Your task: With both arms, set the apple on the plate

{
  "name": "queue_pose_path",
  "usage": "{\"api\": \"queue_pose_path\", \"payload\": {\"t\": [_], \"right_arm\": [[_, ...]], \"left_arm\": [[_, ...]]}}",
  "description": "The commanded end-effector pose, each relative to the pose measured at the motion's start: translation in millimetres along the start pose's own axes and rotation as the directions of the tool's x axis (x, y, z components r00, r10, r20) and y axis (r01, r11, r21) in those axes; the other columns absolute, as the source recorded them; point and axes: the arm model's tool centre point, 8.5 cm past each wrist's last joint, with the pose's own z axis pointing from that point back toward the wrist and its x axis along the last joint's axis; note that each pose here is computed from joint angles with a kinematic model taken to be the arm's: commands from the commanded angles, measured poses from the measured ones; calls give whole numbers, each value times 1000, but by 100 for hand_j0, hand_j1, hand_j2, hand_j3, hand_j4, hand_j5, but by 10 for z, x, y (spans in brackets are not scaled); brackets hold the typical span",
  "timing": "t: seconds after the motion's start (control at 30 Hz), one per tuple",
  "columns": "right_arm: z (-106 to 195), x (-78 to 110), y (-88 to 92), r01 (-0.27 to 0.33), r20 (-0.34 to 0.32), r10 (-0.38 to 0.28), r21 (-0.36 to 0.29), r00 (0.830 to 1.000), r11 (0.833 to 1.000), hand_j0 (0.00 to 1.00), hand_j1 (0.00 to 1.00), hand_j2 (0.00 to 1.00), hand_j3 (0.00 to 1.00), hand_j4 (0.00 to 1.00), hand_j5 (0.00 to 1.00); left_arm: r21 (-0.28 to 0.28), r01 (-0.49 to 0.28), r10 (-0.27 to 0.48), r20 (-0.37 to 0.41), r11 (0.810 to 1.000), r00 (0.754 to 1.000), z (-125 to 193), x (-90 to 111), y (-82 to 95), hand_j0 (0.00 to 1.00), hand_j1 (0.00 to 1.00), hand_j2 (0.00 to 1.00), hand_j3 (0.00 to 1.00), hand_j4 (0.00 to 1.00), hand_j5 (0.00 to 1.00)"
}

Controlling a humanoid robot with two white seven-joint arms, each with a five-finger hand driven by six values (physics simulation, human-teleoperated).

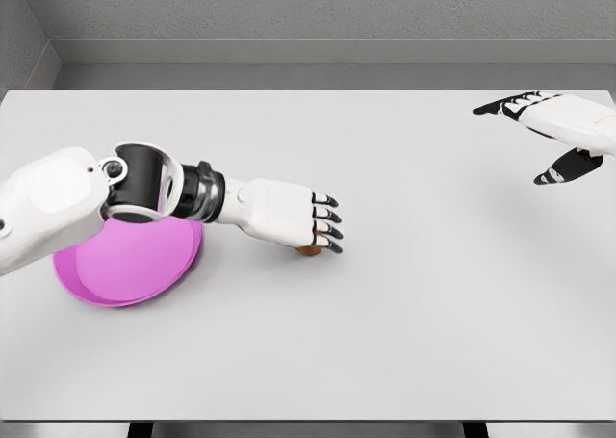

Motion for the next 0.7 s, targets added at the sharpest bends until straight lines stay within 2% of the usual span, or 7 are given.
{"api": "queue_pose_path", "payload": {"t": [0.0, 0.13, 0.43, 0.67], "right_arm": [[2, -3, -1, 2, 0, -2, 0, 1000, 1000, 100, 100, 100, 100, 100, 100], [-2, -1, 7, 4, 1, -4, 0, 1000, 1000, 100, 100, 100, 100, 100, 100], [1, 1, 4, 2, 1, -2, 0, 1000, 1000, 100, 100, 100, 100, 100, 100], [5, -1, 2, 1, 0, -1, 1, 1000, 1000, 100, 100, 100, 100, 100, 100]], "left_arm": [[-7, 3, -3, 2, 1000, 1000, -13, 11, -16, 100, 100, 100, 100, 100, 100], [-8, 6, -6, 3, 1000, 1000, -18, 12, -11, 100, 100, 100, 100, 100, 100], [-59, 84, -85, -7, 995, 996, -143, 11, -31, 100, 100, 100, 100, 100, 100], [-68, 94, -93, 5, 993, 996, -190, 44, -42, 100, 100, 100, 100, 100, 100]]}}
